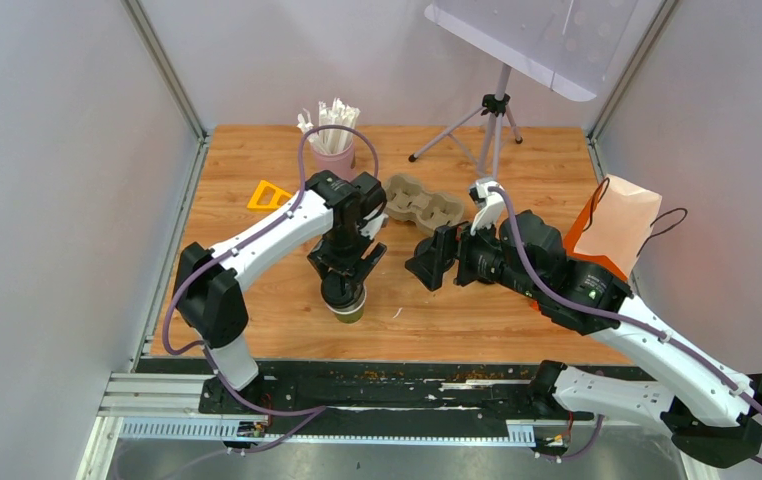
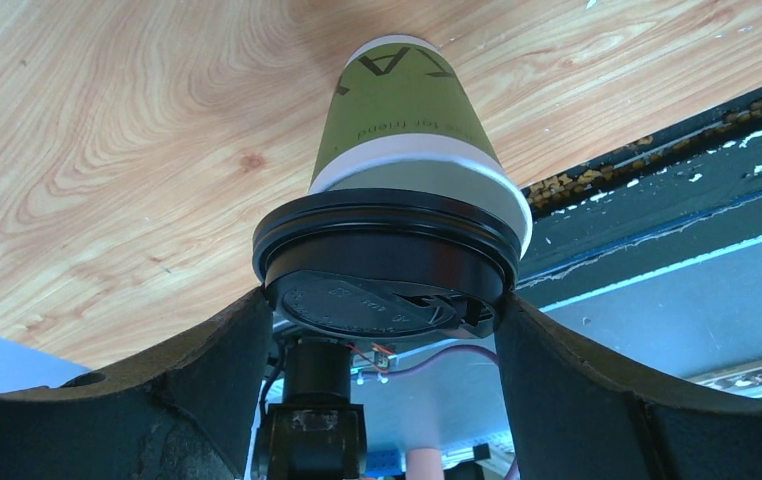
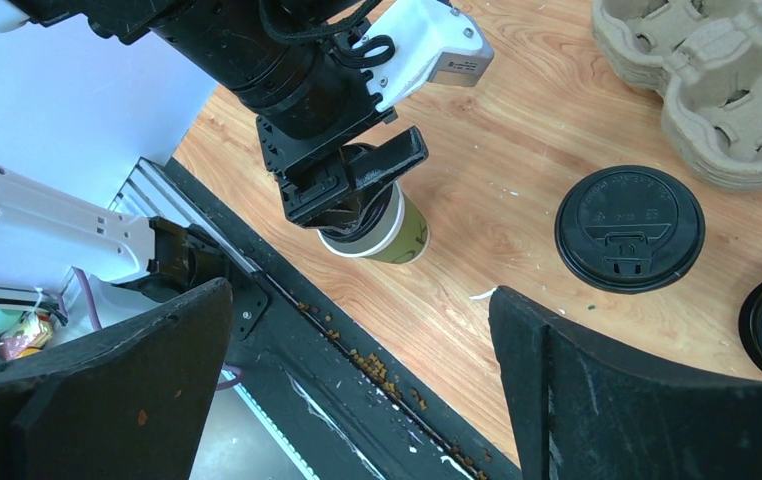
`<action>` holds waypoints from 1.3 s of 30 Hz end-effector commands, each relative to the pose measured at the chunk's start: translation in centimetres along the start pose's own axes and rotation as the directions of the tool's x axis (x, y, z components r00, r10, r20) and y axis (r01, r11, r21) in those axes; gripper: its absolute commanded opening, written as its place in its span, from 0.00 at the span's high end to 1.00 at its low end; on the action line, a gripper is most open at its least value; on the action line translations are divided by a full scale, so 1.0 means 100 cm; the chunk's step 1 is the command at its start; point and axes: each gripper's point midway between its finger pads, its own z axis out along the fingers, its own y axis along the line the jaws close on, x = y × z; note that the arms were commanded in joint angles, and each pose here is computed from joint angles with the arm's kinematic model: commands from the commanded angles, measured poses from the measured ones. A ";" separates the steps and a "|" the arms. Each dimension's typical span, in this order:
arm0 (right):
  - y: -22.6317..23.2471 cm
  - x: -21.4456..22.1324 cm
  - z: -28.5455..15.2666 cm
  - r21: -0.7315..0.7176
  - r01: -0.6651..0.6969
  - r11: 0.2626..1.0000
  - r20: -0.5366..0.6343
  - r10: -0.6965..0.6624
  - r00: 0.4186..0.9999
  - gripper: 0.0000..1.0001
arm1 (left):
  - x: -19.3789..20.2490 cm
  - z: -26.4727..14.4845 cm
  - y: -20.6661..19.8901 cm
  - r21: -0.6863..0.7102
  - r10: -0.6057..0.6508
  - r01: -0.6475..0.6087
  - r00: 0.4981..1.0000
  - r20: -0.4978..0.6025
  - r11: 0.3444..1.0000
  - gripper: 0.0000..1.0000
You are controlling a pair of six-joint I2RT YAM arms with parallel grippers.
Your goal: Pack the takeout coffee
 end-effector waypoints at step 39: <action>0.001 0.018 0.013 -0.026 -0.036 0.999 -0.030 0.035 0.999 0.00 | -0.055 -0.080 -0.010 0.040 -0.011 -0.008 0.886 0.463 0.999 0.00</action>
